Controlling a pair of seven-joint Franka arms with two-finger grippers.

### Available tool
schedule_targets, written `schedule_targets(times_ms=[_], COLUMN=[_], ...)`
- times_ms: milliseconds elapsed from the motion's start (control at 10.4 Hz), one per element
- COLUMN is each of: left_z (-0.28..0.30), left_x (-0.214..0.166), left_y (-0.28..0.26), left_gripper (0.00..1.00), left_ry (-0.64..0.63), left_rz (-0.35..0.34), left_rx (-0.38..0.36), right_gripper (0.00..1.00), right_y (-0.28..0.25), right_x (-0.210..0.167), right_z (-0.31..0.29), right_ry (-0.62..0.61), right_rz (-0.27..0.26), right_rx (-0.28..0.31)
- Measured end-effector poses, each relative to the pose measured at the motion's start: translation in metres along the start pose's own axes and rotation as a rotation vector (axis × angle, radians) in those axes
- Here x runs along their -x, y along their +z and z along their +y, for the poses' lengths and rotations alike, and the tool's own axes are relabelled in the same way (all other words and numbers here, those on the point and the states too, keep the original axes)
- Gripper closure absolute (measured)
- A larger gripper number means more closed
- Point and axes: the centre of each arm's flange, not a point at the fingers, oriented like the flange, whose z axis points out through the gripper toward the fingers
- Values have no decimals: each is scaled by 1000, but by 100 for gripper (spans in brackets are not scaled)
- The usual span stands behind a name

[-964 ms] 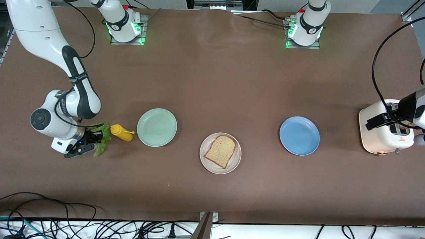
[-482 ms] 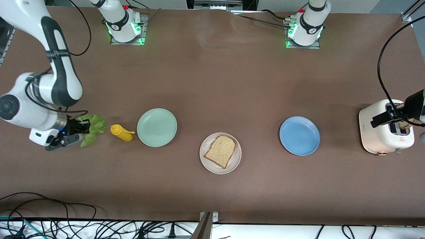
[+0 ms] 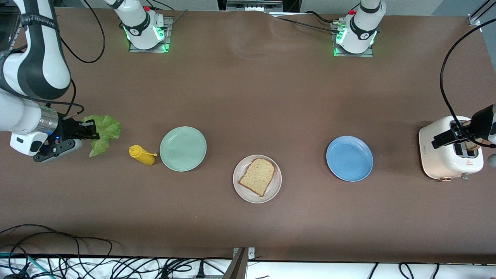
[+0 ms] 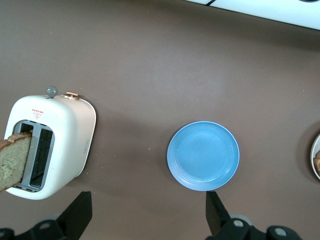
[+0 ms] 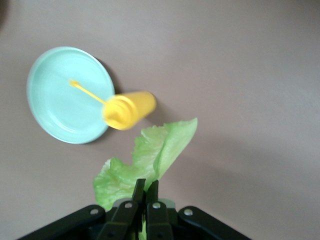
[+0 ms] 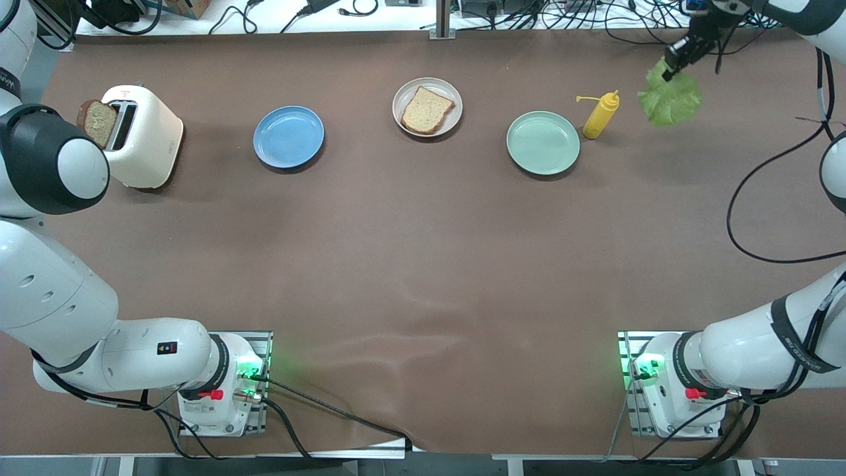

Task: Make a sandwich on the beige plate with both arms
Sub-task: 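Grasp the lettuce leaf with the right gripper and lift it, then carry the lettuce to the beige plate and lay it on the bread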

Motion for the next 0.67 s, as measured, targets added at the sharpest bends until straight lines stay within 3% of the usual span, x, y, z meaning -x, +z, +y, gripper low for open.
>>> schedule_targets(times_ms=[482,674], left_z=[-1,-2], left_x=[0,0], left_y=[1,1], left_gripper=[0,0], left_ry=[2,0], left_rz=[-2,-2], left_rx=[0,-1], right_gripper=[96,96], right_y=[9,25], right_x=[-76,-116], right_z=[-160,-208], right_ry=[203,321], right_rz=[46,100], right_rx=[-78,-145])
